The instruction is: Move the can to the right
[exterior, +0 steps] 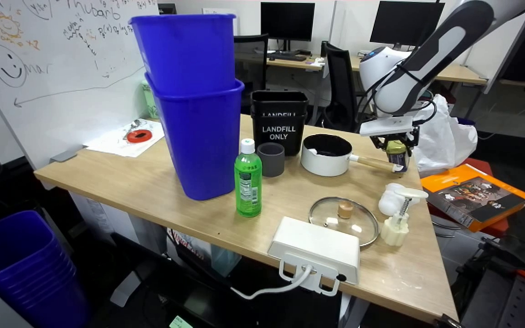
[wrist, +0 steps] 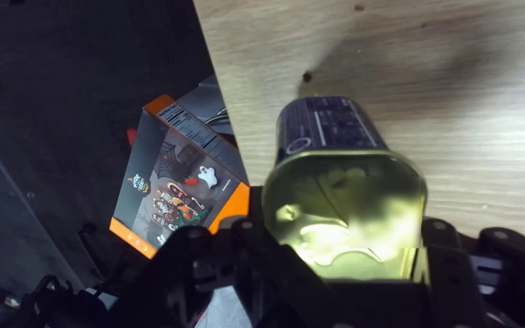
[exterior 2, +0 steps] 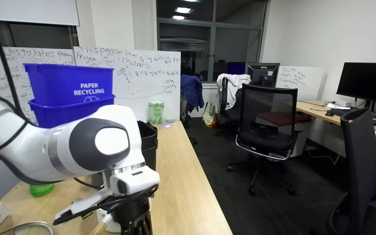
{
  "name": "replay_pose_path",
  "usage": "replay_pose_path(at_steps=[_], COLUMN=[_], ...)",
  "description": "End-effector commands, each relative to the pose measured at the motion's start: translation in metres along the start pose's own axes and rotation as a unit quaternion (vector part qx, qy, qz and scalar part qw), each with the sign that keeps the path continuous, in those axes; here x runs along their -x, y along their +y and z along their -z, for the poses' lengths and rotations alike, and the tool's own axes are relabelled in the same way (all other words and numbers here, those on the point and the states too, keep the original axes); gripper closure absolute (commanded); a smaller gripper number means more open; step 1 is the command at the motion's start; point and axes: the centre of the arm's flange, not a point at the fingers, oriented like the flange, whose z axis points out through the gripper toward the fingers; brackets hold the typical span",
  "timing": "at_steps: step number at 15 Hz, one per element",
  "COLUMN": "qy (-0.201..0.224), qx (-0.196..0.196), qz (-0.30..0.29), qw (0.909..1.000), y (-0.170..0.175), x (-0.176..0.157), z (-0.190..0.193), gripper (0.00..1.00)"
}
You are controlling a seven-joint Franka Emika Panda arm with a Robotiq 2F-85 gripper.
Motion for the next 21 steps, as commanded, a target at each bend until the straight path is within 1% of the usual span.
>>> replay_pose_path(at_steps=[1, 5, 6, 7, 8, 10, 12, 16, 17, 18, 21], qy=[-0.005, 0.002, 0.005, 0.008, 0.011, 0.016, 0.011, 0.007, 0.017, 0.018, 0.016], qx=[-0.026, -0.058, -0.062, -0.067, -0.071, -0.08, -0.097, -0.122, -0.106, -0.11, -0.106], qz=[-0.011, -0.008, -0.009, -0.008, -0.009, -0.003, 0.011, 0.036, 0.018, 0.019, 0.02], qw=[0.9996, 0.9983, 0.998, 0.9977, 0.9974, 0.9966, 0.9952, 0.9918, 0.9941, 0.9936, 0.9941], y=[-0.014, -0.017, -0.016, -0.016, -0.013, -0.01, -0.004, 0.007, -0.004, -0.002, -0.003], x=[-0.001, -0.006, -0.008, -0.011, -0.014, -0.022, -0.028, -0.032, -0.035, -0.037, -0.035], z=[0.001, 0.016, 0.019, 0.021, 0.025, 0.034, 0.046, 0.075, 0.068, 0.073, 0.069], gripper=[0.64, 0.64, 0.41, 0.14, 0.14, 0.02, 0.0, 0.0, 0.0, 0.0, 0.0])
